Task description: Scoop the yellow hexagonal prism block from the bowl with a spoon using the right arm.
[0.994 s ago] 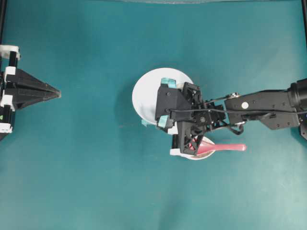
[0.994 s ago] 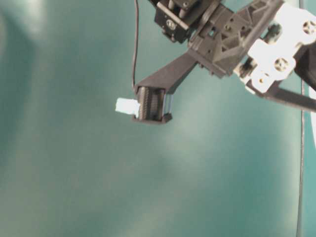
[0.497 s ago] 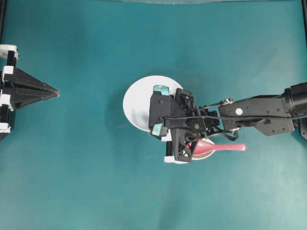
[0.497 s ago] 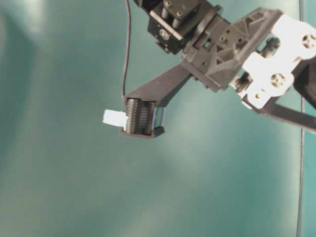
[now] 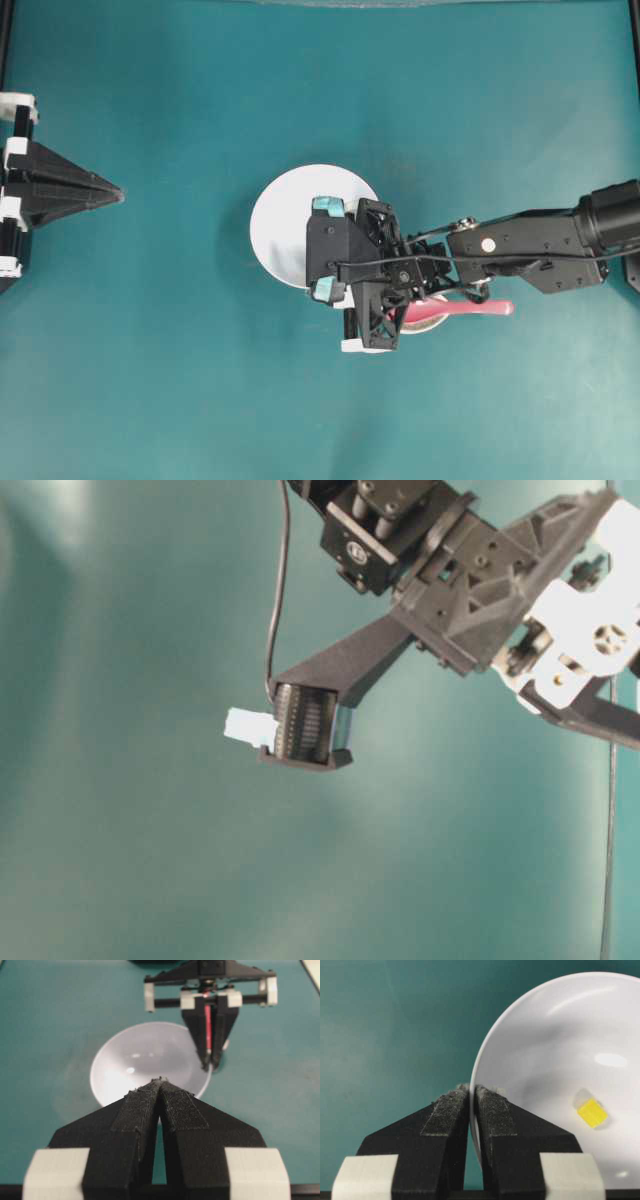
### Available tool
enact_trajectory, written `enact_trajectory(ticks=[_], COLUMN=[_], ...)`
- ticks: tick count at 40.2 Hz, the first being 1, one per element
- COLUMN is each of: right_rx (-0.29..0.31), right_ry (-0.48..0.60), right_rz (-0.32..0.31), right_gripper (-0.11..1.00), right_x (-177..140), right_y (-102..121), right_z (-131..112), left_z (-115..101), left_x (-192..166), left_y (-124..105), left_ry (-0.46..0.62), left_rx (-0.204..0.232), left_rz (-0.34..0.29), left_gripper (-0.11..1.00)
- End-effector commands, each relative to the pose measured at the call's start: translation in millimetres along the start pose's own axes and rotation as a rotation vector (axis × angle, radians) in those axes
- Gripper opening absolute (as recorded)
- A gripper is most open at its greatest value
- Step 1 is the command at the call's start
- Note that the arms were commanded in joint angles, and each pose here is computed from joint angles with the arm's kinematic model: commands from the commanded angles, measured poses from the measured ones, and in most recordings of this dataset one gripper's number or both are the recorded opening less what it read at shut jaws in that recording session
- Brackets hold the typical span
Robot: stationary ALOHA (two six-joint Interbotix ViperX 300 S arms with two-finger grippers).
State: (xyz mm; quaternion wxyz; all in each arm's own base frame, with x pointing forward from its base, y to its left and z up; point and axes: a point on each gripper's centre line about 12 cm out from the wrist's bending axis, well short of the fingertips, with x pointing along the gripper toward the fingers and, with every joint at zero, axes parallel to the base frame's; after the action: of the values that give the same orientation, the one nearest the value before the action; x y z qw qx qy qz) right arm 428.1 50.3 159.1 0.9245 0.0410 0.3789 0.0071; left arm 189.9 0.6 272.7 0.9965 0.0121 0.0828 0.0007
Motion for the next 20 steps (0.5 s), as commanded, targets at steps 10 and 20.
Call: enact_trajectory(ticks=[10,20], right_rx=[0.001,0.002], right_ry=[-0.017,-0.011], right_rz=[-0.009,-0.01], right_gripper=[0.07,0.07], right_x=[-2.4,-0.4], right_y=[-6.1,-6.3], right_z=[5.0,3.3], left_z=[11.9,11.9], left_x=[0.5,0.5], left_y=[0.9,0.9], left_ry=[-0.032,-0.032], left_rx=[-0.002,-0.002], left_rz=[0.004,0.004], left_gripper=[-0.01,-0.01])
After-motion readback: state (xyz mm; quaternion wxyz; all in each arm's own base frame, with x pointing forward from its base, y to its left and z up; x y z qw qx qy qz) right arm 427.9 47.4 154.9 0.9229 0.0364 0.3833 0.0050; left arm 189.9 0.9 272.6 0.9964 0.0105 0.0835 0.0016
